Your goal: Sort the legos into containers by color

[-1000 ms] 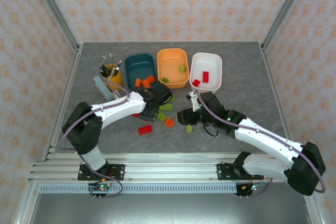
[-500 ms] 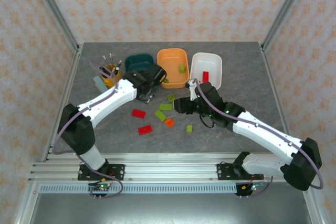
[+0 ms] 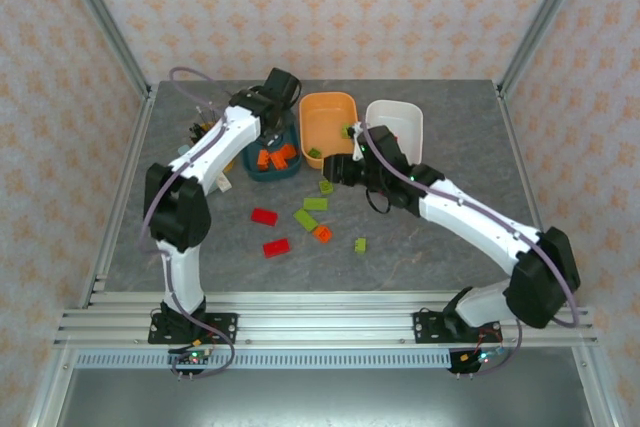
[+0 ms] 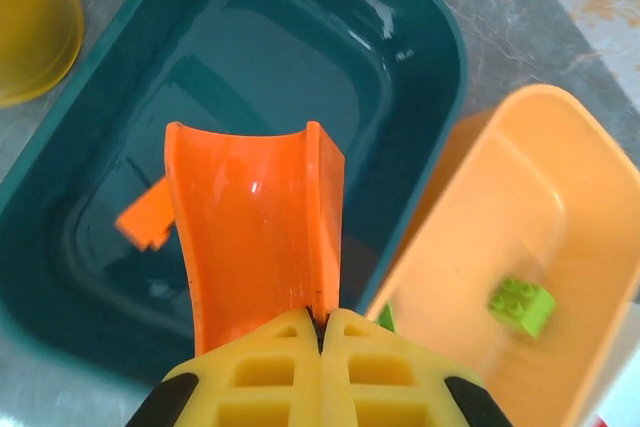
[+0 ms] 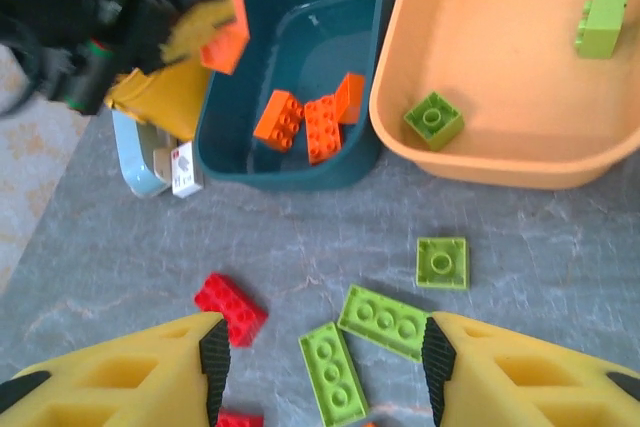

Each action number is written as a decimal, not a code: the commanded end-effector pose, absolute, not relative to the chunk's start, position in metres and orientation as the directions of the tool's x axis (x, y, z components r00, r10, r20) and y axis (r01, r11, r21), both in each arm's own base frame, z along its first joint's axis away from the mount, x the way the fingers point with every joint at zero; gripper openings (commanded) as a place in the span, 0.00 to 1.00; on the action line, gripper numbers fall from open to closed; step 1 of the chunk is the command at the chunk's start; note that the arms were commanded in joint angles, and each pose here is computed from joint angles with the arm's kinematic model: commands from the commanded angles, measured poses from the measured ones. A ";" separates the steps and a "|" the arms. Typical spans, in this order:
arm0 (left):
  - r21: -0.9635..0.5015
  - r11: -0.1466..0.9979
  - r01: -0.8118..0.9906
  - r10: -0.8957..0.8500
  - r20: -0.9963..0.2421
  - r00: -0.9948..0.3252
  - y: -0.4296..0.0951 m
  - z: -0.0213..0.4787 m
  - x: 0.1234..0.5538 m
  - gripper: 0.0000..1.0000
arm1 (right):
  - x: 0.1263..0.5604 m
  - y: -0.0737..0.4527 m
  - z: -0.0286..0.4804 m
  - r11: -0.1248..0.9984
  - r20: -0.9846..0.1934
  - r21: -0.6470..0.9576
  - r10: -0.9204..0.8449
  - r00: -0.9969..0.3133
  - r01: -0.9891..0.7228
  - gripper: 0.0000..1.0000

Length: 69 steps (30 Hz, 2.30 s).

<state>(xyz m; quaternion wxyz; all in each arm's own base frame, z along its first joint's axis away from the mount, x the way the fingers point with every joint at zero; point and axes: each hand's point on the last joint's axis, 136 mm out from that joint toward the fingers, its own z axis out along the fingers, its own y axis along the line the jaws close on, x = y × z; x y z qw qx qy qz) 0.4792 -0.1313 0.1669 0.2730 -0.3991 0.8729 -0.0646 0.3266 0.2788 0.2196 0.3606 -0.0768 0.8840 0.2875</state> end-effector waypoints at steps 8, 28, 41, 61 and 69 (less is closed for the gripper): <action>-0.094 0.828 -0.552 -0.523 -0.482 -0.703 -0.102 0.121 0.539 0.00 | 0.364 0.302 0.239 0.784 -0.624 0.553 0.165 -0.764 -0.282 0.55; 0.153 0.838 -0.523 -0.430 -0.404 -0.807 -0.076 0.070 0.520 0.17 | 0.373 0.310 0.241 0.758 -0.591 0.603 0.217 -0.777 -0.247 0.57; -0.088 0.891 -0.445 -0.416 -0.551 -0.724 -0.118 0.209 0.515 0.55 | 0.352 0.222 0.213 0.936 -0.619 0.349 0.196 -0.760 -0.043 0.63; -0.515 0.856 -0.045 -0.379 -0.566 -0.732 -0.196 0.235 0.311 0.87 | 0.347 0.143 0.102 0.958 -0.466 0.178 0.283 -0.838 0.224 0.82; -0.521 0.851 -0.063 -0.393 -0.554 -0.734 -0.187 0.217 0.291 0.87 | 0.375 0.150 0.065 0.953 -0.448 0.184 0.298 -0.843 0.239 0.85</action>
